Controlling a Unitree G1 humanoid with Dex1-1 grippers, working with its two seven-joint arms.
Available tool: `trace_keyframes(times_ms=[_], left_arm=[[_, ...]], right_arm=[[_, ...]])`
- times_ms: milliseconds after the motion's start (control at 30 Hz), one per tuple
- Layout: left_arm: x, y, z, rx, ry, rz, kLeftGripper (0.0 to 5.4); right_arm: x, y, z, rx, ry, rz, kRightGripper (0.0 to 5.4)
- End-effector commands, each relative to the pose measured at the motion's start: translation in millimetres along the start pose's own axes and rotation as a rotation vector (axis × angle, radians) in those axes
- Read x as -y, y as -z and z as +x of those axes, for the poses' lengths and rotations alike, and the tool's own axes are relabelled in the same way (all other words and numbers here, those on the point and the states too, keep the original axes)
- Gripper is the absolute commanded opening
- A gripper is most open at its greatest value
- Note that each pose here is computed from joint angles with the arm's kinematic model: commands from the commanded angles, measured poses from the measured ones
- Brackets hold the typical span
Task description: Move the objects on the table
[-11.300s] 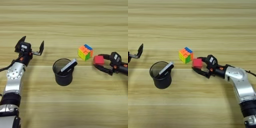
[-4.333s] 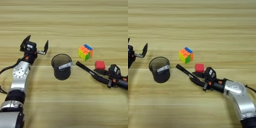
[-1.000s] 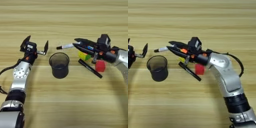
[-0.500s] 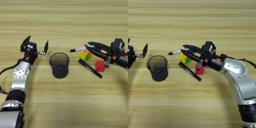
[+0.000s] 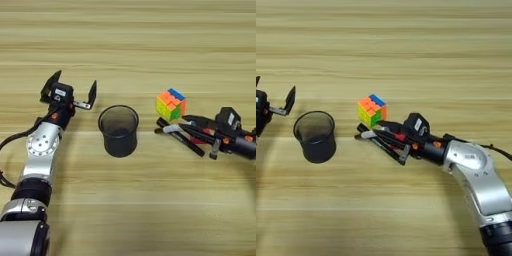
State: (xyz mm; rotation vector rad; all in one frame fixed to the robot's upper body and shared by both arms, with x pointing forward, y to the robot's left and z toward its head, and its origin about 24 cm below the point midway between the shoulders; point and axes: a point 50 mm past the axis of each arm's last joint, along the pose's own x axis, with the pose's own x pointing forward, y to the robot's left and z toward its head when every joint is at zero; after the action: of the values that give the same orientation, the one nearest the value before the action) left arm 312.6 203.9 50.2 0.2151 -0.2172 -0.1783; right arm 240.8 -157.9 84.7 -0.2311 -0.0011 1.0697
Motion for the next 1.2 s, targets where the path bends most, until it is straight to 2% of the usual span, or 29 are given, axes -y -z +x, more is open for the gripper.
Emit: trace_keyframes(times_ms=[33,367,633,900,967,1200], left_arm=[[-1.6,-3.0,3.2,0.009,0.005,0.020,5.40],[-0.9,-3.0,3.6,0.009,0.005,0.025,5.40],[0.1,-3.0,4.5,0.010,0.007,0.025,5.40],[0.0,-3.0,4.6,0.010,0.007,0.026,5.40],[0.1,-3.0,4.6,0.009,0.007,0.026,5.40],[0.2,-3.2,5.1,0.009,0.009,0.026,5.40]], right_arm=[[-4.7,16.1,-0.2,-0.084,-0.045,0.011,0.74],[-15.5,35.7,-11.3,-0.199,-0.131,0.009,0.74],[-18.1,40.5,-19.9,-0.243,-0.156,0.014,0.74],[-16.6,42.2,-19.9,-0.246,-0.146,0.006,0.74],[-14.6,39.7,-19.0,-0.233,-0.136,0.000,1.12],[-11.7,32.2,-18.8,-0.188,-0.129,-0.011,1.83]])
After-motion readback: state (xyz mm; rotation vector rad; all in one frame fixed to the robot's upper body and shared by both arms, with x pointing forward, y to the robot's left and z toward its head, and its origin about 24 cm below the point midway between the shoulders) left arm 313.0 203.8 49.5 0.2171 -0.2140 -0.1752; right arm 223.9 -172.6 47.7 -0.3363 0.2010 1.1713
